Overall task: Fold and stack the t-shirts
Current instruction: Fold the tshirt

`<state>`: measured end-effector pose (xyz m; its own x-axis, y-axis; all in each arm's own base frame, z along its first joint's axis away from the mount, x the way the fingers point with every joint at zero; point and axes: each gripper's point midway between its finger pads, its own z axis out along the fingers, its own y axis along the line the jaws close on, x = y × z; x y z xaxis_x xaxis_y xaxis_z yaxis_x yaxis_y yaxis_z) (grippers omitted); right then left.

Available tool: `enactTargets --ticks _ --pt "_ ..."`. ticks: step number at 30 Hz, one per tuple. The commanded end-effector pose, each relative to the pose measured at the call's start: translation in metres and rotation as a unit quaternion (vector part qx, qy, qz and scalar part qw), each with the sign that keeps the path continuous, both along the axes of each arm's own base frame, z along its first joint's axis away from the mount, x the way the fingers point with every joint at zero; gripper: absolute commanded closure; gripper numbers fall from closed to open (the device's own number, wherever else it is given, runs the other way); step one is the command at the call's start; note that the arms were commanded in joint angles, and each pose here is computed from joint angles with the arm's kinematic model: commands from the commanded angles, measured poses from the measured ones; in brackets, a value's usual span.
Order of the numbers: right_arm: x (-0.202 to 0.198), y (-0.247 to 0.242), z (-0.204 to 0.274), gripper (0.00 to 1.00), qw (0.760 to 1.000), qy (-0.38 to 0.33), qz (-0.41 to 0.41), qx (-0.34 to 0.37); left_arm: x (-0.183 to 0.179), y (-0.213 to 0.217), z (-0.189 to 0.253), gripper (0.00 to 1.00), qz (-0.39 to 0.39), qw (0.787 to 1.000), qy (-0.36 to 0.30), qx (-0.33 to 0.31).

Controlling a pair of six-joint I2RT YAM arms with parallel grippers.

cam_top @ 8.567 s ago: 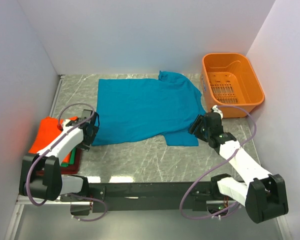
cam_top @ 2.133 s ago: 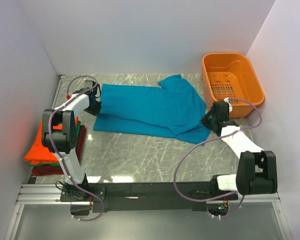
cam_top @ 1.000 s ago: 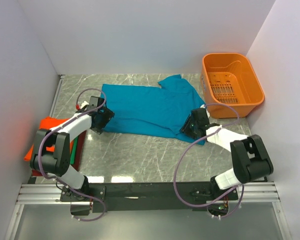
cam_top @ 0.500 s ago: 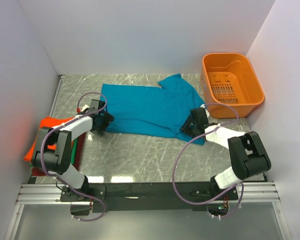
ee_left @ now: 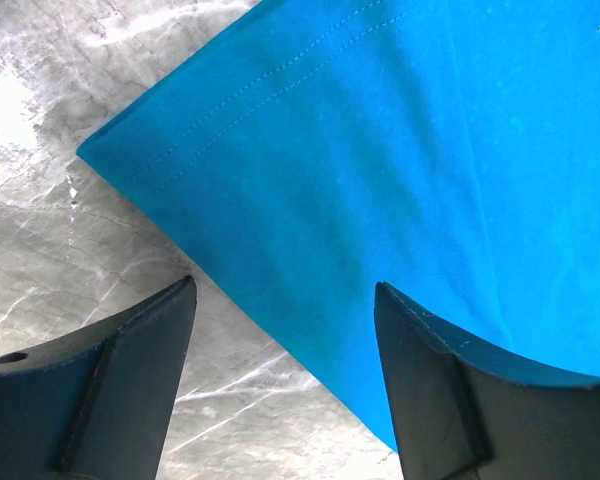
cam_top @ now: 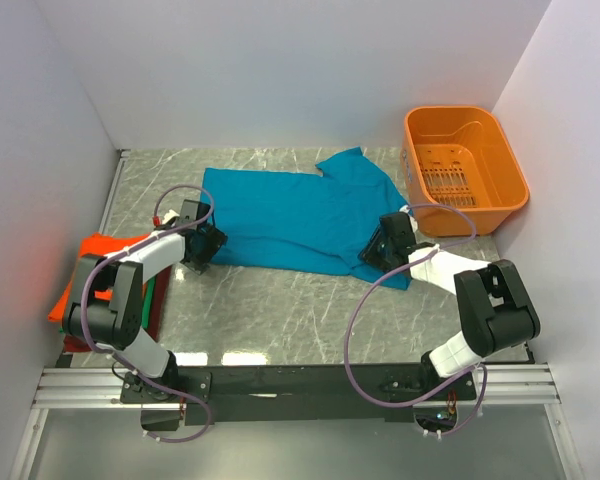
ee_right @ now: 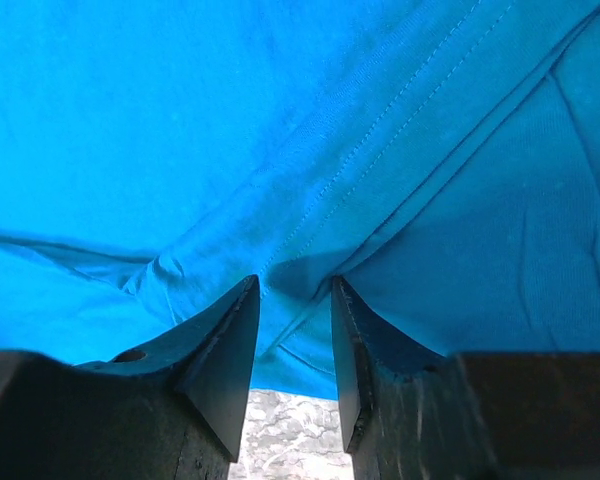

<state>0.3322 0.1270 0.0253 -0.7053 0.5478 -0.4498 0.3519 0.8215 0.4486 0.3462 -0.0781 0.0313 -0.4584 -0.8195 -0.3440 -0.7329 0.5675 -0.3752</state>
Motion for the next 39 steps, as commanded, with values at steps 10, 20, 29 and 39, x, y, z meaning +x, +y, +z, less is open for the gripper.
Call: enactTargets --ticks 10,20,29,39 --pt "0.013 0.007 0.005 0.73 1.0 -0.015 0.004 -0.001 -0.015 0.009 -0.006 0.23 0.0 1.0 0.01 0.02" --pt "0.041 0.009 0.033 0.89 0.999 -0.043 -0.006 -0.008 -0.016 0.012 -0.004 0.23 0.0 1.0 0.01 0.026" --pt "0.077 0.016 0.045 0.96 0.998 -0.055 -0.007 -0.017 -0.018 0.013 -0.002 0.24 -0.001 1.0 0.01 0.028" --pt "0.102 0.01 0.042 0.99 0.998 -0.054 -0.024 -0.034 -0.019 0.017 -0.001 0.24 0.005 0.999 0.011 0.029"
